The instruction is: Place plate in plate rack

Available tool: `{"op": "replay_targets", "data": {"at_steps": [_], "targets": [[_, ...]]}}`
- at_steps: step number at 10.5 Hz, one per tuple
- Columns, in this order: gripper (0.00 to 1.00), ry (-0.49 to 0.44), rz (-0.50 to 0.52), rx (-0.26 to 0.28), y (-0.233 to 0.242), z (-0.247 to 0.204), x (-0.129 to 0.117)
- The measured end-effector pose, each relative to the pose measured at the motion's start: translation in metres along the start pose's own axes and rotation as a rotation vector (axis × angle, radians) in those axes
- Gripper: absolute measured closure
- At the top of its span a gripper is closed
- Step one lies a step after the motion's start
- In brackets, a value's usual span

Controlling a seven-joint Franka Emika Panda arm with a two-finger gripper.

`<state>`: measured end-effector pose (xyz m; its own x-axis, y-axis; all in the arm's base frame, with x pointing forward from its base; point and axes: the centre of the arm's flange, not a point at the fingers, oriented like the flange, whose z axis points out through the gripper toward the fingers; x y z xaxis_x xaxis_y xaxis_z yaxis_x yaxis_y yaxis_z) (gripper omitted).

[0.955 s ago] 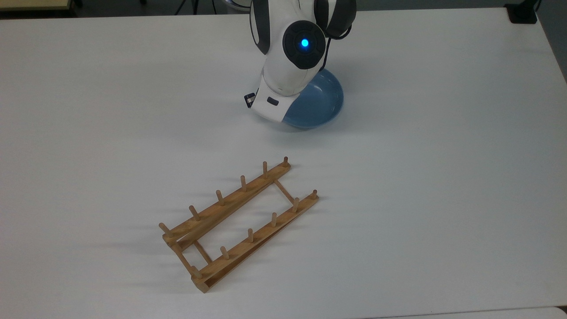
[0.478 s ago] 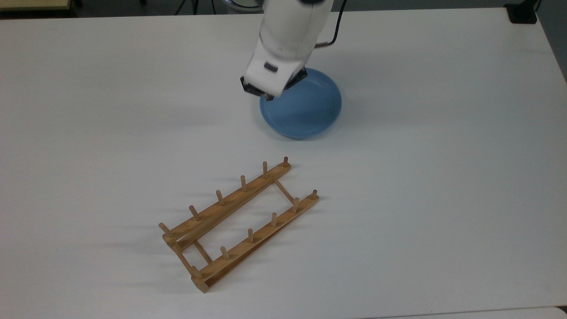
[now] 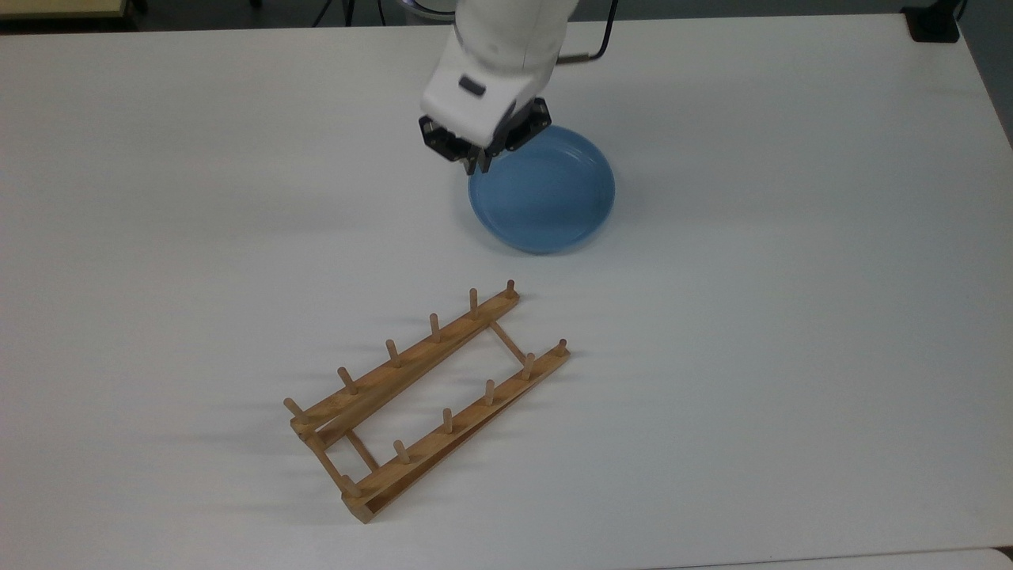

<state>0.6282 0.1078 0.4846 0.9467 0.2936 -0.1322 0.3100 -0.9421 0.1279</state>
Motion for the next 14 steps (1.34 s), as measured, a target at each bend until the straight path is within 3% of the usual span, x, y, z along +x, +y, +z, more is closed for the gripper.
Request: {"op": "replay_targets", "data": {"at_steps": [2,4,5,10,14], "targets": [[0.74,-0.116,-0.017,0.013,-0.009,0.060,-0.001],[0.46,-0.205,-0.030,0.023,-0.016,0.105,-0.008],[0.40,-0.230,-0.035,0.026,-0.019,0.121,-0.008],[0.54,-0.278,-0.045,0.033,-0.024,0.158,-0.004],[0.57,-0.271,-0.052,0.034,-0.028,0.182,0.000]]}}
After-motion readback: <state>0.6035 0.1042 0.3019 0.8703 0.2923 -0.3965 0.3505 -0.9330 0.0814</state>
